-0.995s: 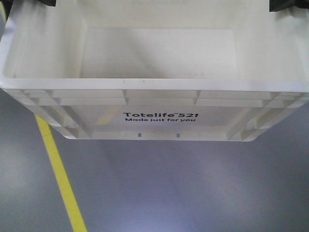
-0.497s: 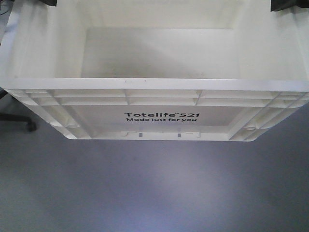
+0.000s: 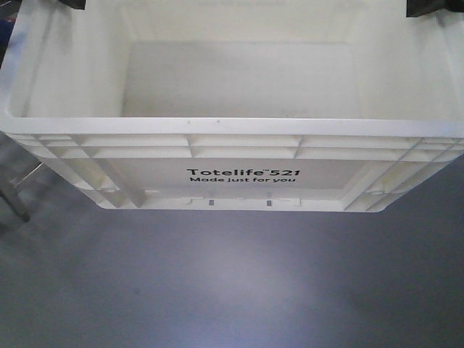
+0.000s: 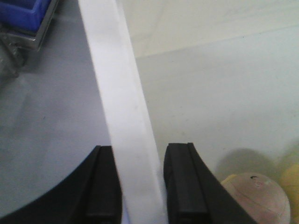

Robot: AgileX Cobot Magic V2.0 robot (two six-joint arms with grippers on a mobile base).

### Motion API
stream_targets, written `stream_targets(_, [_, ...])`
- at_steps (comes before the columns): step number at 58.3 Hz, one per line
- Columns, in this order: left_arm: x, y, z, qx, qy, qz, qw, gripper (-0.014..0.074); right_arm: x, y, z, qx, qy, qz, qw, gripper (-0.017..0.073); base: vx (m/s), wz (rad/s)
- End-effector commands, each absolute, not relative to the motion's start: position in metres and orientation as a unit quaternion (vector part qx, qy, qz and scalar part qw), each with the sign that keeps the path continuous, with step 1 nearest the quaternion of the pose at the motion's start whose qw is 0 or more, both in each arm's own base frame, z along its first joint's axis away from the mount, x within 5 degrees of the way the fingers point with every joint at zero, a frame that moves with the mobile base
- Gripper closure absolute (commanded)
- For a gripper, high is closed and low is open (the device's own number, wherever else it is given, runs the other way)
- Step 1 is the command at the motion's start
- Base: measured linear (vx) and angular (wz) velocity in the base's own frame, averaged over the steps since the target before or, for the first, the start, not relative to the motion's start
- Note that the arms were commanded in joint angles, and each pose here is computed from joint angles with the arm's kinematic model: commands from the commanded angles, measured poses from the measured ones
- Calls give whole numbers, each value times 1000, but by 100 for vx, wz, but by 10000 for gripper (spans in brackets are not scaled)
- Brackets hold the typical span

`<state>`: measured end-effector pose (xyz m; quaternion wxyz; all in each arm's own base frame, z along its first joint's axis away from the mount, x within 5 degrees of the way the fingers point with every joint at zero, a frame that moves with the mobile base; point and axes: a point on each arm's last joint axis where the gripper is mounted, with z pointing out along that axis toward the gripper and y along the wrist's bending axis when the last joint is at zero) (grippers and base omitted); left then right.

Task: Place moving items into box and shelve
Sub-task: 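Keep gripping the tote rims with both grippers as the base turns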

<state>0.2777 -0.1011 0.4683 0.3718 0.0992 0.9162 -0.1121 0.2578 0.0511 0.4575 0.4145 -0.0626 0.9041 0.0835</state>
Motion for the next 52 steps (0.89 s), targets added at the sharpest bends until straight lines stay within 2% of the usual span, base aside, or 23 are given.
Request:
stream_targets(1, [264,-99,504,108,866,-132,471,594,247,49,492,-62,849,97,515,564,35,-54])
stream_targets(52, [264,-99,504,108,866,-132,470,594,247,49,492,-62,850,96,515,564,38,-50])
